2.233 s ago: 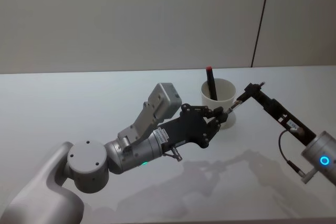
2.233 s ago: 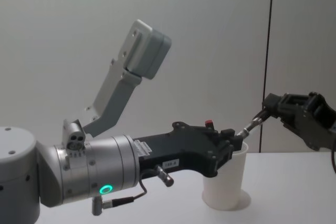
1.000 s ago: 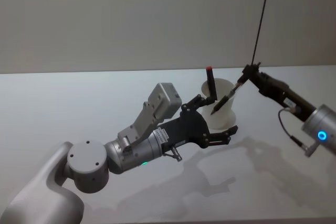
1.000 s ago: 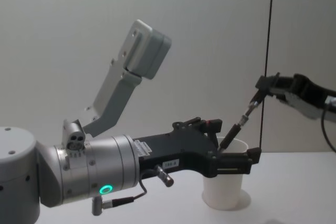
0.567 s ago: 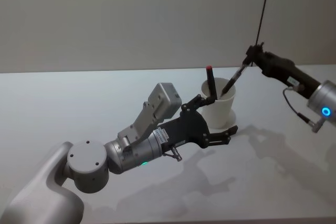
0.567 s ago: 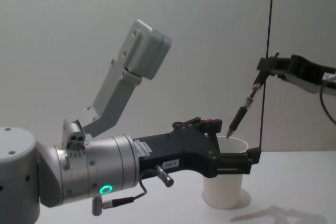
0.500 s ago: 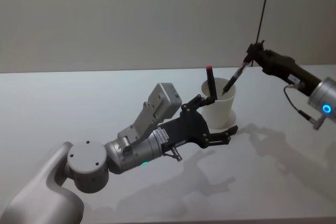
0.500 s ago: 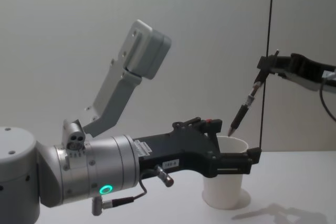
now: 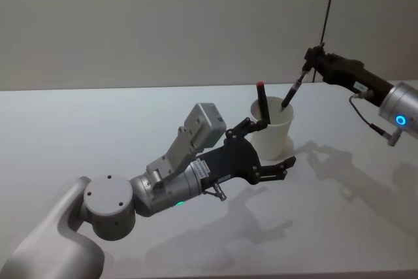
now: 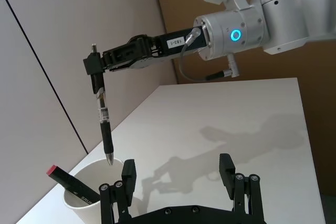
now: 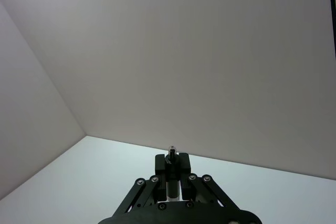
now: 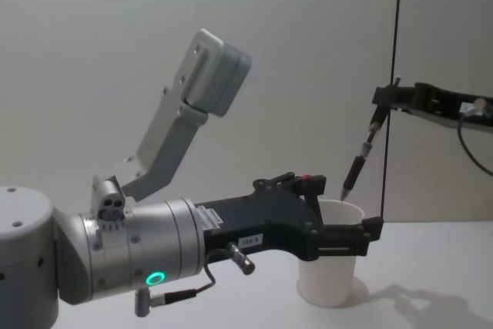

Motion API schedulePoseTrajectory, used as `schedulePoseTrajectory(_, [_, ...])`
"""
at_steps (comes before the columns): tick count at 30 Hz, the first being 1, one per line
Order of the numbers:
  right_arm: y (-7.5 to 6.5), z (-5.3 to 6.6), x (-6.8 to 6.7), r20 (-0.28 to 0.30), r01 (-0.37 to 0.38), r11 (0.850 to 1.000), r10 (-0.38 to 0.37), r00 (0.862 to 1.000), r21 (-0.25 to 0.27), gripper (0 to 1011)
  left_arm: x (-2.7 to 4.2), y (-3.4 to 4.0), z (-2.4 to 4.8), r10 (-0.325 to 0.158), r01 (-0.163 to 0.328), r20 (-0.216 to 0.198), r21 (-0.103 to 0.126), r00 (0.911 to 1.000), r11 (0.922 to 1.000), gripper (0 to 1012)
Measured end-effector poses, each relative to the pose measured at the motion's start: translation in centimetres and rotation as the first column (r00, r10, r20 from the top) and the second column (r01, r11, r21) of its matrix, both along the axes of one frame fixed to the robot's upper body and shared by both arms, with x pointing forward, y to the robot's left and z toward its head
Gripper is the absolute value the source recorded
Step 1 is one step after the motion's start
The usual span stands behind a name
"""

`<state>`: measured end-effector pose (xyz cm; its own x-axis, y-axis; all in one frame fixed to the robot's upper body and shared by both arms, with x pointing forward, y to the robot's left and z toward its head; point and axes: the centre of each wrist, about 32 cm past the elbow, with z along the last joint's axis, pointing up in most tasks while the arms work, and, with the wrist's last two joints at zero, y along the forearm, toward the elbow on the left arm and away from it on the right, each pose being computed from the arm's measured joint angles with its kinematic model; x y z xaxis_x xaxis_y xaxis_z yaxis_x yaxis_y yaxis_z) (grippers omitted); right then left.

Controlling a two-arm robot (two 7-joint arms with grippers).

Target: Place the pen into the pen holder.

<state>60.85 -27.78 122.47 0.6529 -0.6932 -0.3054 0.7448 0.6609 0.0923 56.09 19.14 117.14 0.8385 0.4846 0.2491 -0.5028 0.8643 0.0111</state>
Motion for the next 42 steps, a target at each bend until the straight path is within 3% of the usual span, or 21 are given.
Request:
schedulePoseTrajectory(13, [1.0,-0.9,2.1,-0.010,-0.019,1.000,0.019,1.000,-0.022,132,0.00,0.00,0.00,0.000,0.000,0.000,0.000,1.0000,1.0000,1004])
schedulePoseTrajectory(28, [2.3,-2.3,3.6,-0.033,-0.034,0.997,0.032,0.999,-0.068,132,0.00,0.00,0.00,0.000,0.000,0.000,0.000,1.0000,1.0000,1004])
schedulePoseTrajectory(42, [2.9,-2.9,3.9,-0.036,-0.042,0.996,0.039,0.999,-0.079,550,0.00,0.00,0.00,0.000,0.000,0.000,0.000,1.0000,1.0000,1004])
